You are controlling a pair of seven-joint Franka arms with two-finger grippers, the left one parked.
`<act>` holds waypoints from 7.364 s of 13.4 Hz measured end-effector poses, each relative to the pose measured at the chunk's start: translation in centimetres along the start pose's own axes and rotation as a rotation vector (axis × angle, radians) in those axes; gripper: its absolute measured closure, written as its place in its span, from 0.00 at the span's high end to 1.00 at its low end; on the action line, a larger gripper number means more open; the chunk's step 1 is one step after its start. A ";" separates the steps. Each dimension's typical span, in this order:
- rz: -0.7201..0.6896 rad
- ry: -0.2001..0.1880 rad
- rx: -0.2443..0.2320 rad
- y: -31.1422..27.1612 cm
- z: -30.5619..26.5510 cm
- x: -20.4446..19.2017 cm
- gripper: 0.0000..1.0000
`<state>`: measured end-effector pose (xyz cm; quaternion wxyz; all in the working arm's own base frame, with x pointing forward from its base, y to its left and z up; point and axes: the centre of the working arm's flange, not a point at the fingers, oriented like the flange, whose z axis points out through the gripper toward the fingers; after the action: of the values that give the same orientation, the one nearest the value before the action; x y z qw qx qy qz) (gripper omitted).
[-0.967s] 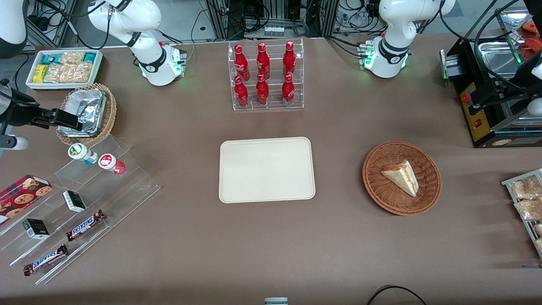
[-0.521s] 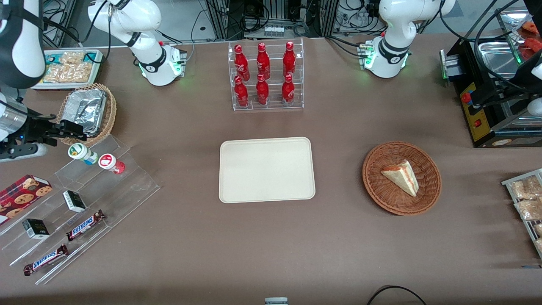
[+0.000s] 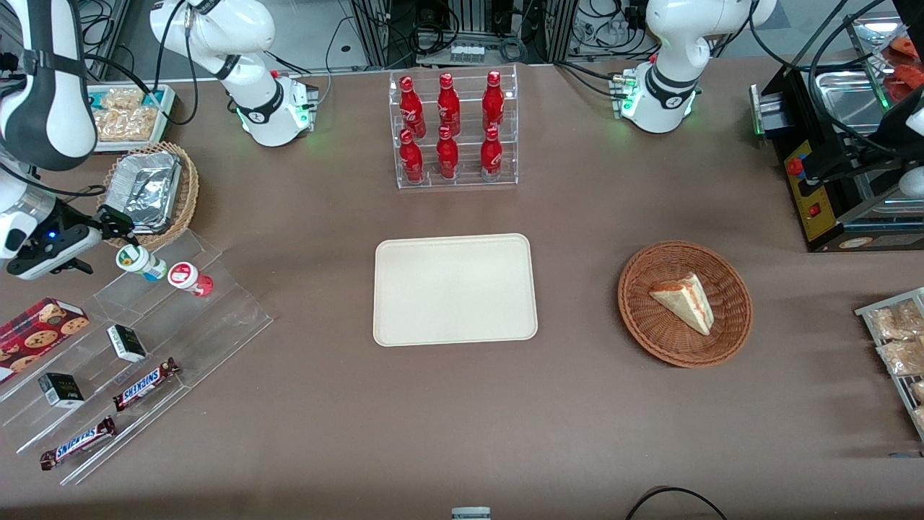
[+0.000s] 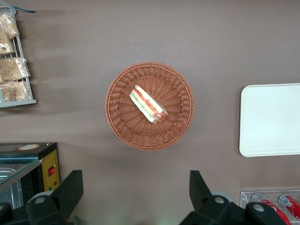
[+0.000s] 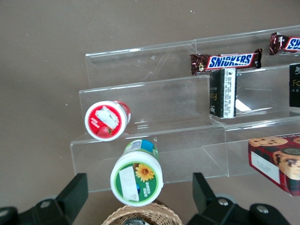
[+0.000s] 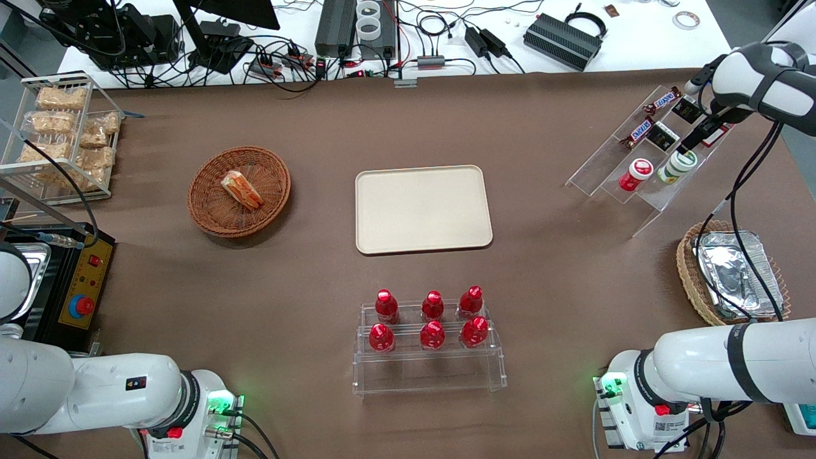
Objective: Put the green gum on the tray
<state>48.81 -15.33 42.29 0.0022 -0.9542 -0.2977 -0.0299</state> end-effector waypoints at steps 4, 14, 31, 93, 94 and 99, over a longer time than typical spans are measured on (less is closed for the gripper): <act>-0.001 -0.007 0.007 -0.8 2.1 -0.5 1.00; -0.016 0.003 -0.008 -1.2 3.8 -1.0 0.96; 0.031 -0.129 0.085 -11.9 -10.8 12.5 0.59; 0.713 -0.156 0.150 -6.9 -17.6 10.4 1.00; 0.693 -0.152 0.155 -5.8 -17.6 9.5 1.00; 0.651 -0.157 0.142 -4.2 -17.3 8.4 1.00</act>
<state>52.35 -7.46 60.01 0.0552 -0.9960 0.0221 0.0665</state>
